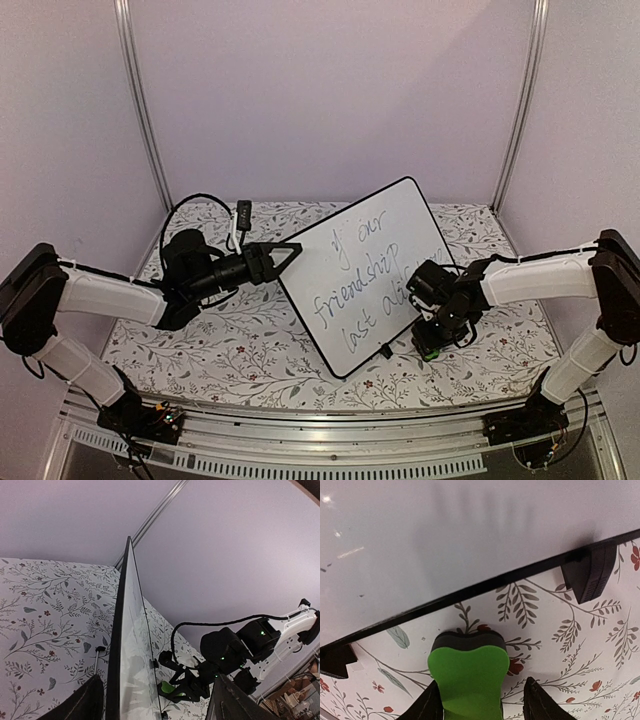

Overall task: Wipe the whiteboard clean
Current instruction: Pick up the whiteboard eraser from the center of the board.

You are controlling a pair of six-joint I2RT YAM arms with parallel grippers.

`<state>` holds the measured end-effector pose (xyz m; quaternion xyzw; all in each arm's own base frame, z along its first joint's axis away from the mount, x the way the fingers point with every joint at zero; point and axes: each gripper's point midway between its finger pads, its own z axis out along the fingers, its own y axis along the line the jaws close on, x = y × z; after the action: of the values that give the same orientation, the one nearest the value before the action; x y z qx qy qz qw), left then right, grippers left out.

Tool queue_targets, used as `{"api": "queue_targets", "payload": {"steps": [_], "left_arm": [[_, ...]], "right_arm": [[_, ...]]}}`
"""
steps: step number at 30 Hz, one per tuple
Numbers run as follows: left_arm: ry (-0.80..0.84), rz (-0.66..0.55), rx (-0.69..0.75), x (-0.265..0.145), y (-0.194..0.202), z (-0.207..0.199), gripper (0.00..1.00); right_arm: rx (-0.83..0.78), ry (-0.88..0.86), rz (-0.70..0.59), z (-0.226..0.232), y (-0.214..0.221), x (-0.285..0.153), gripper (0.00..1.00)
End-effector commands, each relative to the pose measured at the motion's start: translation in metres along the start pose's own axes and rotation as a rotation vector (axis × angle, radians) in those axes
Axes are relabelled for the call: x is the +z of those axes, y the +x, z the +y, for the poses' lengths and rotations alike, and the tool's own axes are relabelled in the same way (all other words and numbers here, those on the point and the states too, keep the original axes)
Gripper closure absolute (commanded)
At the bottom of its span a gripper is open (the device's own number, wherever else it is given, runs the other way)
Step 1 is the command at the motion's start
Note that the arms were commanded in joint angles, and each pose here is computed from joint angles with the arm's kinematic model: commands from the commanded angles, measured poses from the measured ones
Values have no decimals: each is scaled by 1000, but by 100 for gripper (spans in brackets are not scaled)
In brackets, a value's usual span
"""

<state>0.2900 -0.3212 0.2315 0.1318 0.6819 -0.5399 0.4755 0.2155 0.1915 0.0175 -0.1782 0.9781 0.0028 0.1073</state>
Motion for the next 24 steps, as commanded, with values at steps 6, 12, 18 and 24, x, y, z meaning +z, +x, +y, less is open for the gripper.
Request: {"api": "queue_targets", "payload": {"steps": [6, 12, 18, 24], "left_arm": [[16, 0, -3, -1, 2, 0, 25], [17, 2, -5, 0, 3, 0, 25], [17, 2, -6, 0, 3, 1, 25], [15, 2, -4, 0, 3, 1, 25]], "right_arm": [[-11, -17, -17, 5, -9, -3, 56], [-19, -29, -19, 7, -10, -4, 65], [-21, -48, -46, 11, -17, -12, 72], [-24, -61, -129, 14, -34, -44, 73]]}}
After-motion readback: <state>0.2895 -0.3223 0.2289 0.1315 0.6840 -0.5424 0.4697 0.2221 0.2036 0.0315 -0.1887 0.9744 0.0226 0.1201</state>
